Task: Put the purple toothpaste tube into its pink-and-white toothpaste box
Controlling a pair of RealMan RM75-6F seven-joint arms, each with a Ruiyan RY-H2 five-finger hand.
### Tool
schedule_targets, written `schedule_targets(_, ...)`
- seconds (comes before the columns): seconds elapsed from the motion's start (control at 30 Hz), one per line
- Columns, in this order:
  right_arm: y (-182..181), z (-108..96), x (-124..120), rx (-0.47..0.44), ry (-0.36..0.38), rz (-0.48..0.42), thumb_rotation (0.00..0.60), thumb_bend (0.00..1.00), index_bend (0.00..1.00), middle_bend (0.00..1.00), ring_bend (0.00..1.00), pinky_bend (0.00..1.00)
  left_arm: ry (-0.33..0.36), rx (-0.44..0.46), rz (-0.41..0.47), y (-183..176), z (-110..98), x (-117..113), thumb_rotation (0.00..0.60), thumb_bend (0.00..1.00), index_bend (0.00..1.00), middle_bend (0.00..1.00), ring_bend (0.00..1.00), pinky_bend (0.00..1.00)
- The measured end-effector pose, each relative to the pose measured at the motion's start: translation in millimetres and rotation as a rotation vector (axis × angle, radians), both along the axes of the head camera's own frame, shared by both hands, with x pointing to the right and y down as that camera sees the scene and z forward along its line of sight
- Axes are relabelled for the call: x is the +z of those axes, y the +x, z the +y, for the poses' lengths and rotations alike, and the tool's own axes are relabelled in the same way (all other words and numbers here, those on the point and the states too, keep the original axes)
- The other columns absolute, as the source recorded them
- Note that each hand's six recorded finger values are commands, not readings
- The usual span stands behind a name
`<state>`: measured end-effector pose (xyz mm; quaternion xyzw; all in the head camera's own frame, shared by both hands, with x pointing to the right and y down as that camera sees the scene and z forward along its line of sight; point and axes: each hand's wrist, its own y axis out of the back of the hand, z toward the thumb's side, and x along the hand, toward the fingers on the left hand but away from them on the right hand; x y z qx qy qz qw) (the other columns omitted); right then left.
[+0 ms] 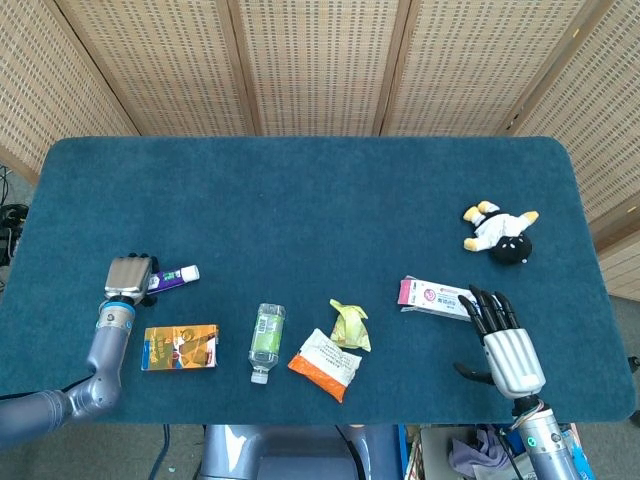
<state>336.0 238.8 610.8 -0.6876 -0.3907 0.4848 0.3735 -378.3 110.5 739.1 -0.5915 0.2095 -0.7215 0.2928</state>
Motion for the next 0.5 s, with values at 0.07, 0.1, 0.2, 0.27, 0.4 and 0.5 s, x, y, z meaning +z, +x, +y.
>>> schedule_targets(0.07,0,0,0,0.000,-0.001,0.000,0.600,0.00,0.00,0.00,0.00,0.00,-0.002,-0.002,-0.009,-4,1,0,0.600,0.25,0.41,0.33,0.26,0.38)
schedule_targets(0.1,0,0,0,-0.001,-0.001,0.000,0.600,0.00,0.00,0.00,0.00,0.00,-0.004,-0.004,-0.013,-7,2,0,0.600,0.25,0.41,0.33,0.26,0.38)
schedule_targets(0.2,-1,1,1,-0.002,-0.003,0.001,0.600,0.00,0.00,0.00,0.00,0.00,-0.011,-0.014,-0.023,-13,4,0,0.600,0.25,0.42,0.34,0.27,0.39)
schedule_targets(0.27,-1,1,1,-0.002,-0.003,0.001,0.600,0.00,0.00,0.00,0.00,0.00,-0.013,-0.017,-0.026,-16,5,0,0.600,0.25,0.45,0.37,0.29,0.42)
schedule_targets(0.4,-2,1,0,-0.005,0.000,-0.001,0.600,0.00,0.00,0.00,0.00,0.00,-0.012,-0.019,-0.030,-19,7,3,0.600,0.26,0.58,0.49,0.39,0.50)
schedule_targets(0.5,-1,1,0,-0.004,0.001,-0.001,0.600,0.00,0.00,0.00,0.00,0.00,0.003,-0.015,-0.030,-17,6,5,0.600,0.27,0.68,0.58,0.47,0.56)
